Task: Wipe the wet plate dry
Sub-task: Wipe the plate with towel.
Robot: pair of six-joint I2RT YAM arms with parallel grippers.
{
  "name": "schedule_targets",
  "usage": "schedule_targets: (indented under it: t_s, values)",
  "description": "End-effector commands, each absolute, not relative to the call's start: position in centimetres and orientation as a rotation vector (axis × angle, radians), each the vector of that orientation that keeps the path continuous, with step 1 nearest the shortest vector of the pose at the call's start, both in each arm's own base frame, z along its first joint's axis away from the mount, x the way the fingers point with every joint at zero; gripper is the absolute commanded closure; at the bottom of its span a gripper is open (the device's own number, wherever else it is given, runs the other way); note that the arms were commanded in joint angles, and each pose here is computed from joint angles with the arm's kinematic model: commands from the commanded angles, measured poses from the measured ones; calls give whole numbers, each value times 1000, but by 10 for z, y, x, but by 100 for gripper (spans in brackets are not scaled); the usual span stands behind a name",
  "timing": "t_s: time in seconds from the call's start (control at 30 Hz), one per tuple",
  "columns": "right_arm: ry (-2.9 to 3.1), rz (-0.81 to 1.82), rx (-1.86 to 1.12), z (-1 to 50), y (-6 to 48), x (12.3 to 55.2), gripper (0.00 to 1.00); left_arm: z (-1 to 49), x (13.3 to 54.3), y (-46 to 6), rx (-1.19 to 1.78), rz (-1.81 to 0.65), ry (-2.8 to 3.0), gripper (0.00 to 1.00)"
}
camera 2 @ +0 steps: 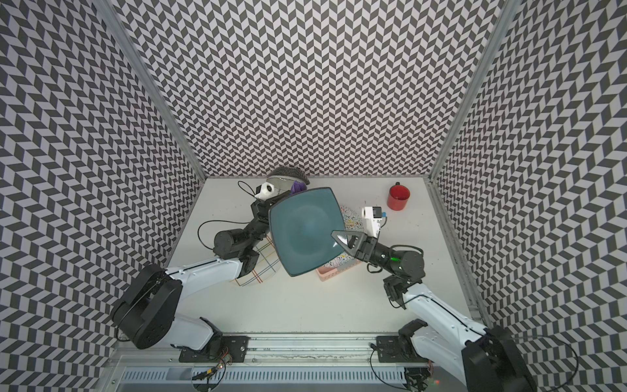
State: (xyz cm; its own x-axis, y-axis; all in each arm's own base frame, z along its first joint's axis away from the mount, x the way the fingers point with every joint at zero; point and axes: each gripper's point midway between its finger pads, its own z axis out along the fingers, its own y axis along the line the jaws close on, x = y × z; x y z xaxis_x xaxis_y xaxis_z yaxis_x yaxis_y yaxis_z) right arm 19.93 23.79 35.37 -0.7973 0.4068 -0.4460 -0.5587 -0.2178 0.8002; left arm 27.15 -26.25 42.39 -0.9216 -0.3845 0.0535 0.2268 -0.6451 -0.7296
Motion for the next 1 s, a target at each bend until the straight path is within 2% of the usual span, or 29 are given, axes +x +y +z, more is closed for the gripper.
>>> schedule_targets:
  t_s: [0.0,0.17,0.33,0.5,0.7,0.83,0.97]
  values:
    - [1109,2030,-286,407,225,181,100,474,221,-225,-172,-2717,680,100]
    - [976,1961,-190,438,216,208,100,463,201,-239,-260,-2796,676,100]
    - [931,1866,-145,451,193,228,100,470,204,-224,-271,-2779,626,100]
    - [1007,1837,-212,429,200,218,100,496,215,-209,-219,-2759,552,100]
    - [1019,1867,-292,424,232,195,100,500,220,-225,-180,-2785,554,100]
    - [980,1879,-220,437,233,211,100,494,208,-240,-140,-2802,607,100]
    - [939,1840,-146,457,220,232,100,484,191,-231,-147,-2772,622,100]
